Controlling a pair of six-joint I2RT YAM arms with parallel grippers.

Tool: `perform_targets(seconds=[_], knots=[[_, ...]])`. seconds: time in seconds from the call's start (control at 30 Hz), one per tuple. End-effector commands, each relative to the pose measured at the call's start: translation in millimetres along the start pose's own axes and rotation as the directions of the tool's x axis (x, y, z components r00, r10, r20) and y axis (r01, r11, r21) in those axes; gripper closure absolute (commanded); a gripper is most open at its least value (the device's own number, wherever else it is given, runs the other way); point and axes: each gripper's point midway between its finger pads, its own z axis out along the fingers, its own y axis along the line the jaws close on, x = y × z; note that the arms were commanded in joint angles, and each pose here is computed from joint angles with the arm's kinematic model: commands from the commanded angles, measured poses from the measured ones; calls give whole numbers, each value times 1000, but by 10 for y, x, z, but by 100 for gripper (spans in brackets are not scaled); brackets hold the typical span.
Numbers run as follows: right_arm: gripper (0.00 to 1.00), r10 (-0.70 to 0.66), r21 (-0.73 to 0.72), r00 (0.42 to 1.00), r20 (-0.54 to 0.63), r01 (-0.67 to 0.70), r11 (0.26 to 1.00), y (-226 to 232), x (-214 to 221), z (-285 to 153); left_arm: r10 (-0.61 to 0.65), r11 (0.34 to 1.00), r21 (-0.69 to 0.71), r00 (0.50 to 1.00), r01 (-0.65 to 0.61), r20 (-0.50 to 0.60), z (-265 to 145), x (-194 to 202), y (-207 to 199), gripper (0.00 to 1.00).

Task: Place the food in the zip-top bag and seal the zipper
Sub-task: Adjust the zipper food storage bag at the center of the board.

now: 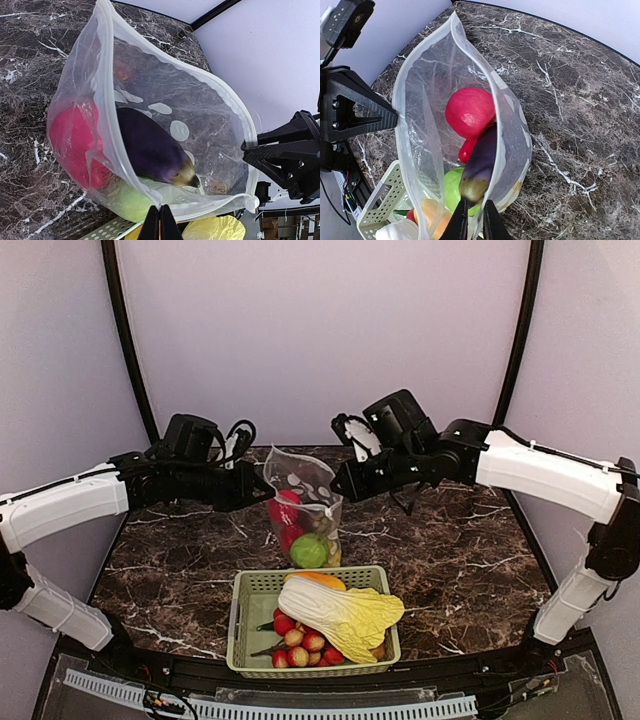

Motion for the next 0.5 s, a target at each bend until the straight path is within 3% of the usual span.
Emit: perform_targets(seconds=[0.0, 0.07, 0.33, 0.47], knots=[[89, 11, -57, 995, 100, -5, 998, 124, -296, -266, 8, 1000, 8, 999, -8, 34, -112, -85, -43, 99], [83, 12, -93, 995, 101, -3, 996, 188, -302, -326, 7, 1000, 26, 999, -9, 53, -142, -123, -88, 99], [44, -4, -145, 984, 178, 30, 989, 258, -347, -690, 16, 1000, 24, 996, -18, 91, -210, -226, -114, 99], [34, -67, -184, 972, 226, 110, 977, 300, -228, -916, -8, 998, 56, 995, 3, 97, -209, -239, -120, 99]])
